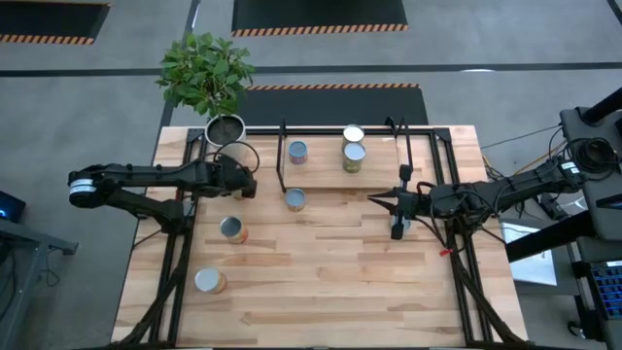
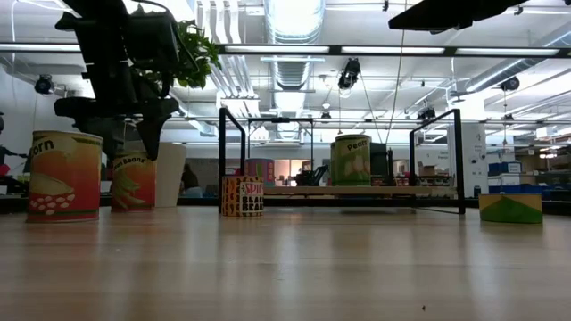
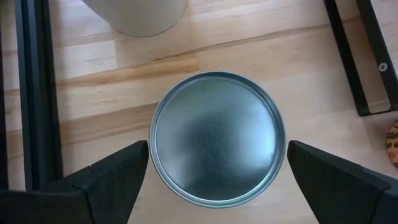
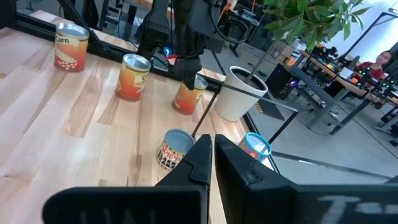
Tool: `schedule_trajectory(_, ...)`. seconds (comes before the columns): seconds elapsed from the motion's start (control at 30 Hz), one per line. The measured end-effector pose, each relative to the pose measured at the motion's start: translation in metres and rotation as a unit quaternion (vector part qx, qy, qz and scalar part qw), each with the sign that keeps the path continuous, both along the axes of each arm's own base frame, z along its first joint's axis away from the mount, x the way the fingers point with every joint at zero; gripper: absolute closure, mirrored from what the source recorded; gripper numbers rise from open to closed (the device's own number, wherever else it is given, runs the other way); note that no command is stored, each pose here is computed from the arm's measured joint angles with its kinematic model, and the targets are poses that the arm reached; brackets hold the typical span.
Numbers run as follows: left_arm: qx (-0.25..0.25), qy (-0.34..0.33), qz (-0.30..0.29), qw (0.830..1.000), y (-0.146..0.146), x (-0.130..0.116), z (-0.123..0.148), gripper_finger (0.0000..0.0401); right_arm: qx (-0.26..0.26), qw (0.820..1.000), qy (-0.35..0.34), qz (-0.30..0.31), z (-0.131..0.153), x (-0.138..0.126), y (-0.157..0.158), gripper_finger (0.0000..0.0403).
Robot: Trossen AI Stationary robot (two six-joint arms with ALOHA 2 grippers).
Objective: Pick and place cans onto a shelf
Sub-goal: Put the canned green beans on the shelf
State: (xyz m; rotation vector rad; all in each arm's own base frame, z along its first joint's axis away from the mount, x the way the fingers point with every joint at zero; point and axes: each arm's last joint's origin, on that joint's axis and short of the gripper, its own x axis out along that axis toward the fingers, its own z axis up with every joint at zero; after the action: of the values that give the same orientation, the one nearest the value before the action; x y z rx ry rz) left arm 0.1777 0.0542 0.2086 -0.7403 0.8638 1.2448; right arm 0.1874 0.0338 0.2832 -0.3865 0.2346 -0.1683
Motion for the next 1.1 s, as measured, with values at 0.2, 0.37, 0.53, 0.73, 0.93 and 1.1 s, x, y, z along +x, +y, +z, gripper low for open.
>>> schedule_trajectory(0.2, -0.001, 0.004, 0.004, 1.000, 0.000, -0.002, -0.005, 0.0035, 0.000, 1.000, 0.001, 0.000, 0.000, 0.000, 0.000, 0.0394)
schedule_trajectory(0.37, 0.004, 0.004, 0.010, 1.000, -0.001, -0.004, -0.013, 0.0036, 0.000, 1.000, 0.001, 0.000, 0.000, 0.000, 0.000, 0.0394)
schedule_trajectory(0.53, 0.013, -0.003, 0.008, 1.000, 0.000, -0.003, -0.013, 0.0048, 0.000, 1.000, 0.001, 0.000, 0.000, 0.000, 0.000, 0.0394)
schedule_trajectory(0.73, 0.013, -0.006, 0.007, 1.000, 0.000, -0.002, -0.012, 0.0091, -0.002, 1.000, 0.004, 0.000, -0.001, 0.000, 0.000, 0.0394)
schedule_trajectory(0.93, 0.013, -0.007, 0.008, 1.000, 0.000, -0.002, -0.012, 0.0113, -0.002, 1.000, 0.004, -0.001, -0.001, 0.000, 0.000, 0.0394)
schedule_trajectory(1.1, 0.013, -0.008, 0.001, 1.000, -0.002, -0.001, -0.011, 0.0102, -0.001, 1.000, 0.005, -0.001, -0.001, 0.000, 0.000, 0.0394)
